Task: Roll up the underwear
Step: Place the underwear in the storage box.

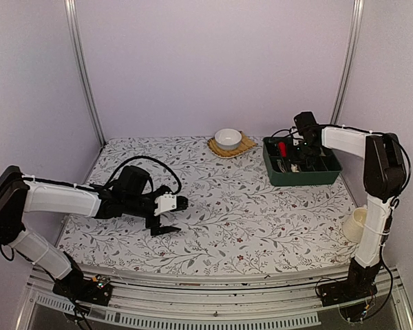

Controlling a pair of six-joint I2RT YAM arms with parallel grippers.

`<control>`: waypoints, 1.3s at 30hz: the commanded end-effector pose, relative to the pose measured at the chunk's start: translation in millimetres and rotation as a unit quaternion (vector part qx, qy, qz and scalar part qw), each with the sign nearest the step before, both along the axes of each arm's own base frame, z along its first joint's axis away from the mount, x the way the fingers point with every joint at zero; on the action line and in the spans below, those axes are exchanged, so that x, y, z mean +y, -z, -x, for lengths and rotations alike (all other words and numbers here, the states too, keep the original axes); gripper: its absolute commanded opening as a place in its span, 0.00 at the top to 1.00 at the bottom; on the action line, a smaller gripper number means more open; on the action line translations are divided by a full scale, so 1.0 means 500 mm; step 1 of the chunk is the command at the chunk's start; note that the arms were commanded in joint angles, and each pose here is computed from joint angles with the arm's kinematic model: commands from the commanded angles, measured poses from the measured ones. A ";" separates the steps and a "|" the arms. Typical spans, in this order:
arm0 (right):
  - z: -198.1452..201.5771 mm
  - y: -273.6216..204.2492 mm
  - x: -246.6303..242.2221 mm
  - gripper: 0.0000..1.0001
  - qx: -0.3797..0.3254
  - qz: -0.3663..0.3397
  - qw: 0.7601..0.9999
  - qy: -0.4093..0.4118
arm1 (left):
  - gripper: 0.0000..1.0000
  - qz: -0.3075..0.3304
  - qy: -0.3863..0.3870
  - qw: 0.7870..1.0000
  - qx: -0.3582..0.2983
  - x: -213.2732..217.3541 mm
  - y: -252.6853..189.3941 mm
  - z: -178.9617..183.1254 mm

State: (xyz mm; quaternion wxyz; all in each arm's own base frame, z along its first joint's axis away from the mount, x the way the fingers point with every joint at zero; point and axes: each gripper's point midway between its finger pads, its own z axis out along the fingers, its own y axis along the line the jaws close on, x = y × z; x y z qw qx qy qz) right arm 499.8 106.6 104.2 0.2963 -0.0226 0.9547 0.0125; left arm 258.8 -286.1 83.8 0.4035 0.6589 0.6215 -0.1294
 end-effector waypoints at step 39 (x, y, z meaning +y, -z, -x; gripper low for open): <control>0.082 -0.243 0.043 0.01 -0.107 -0.011 0.991 -0.075 | 0.01 0.041 -0.085 0.995 -0.029 0.017 -0.055 -0.079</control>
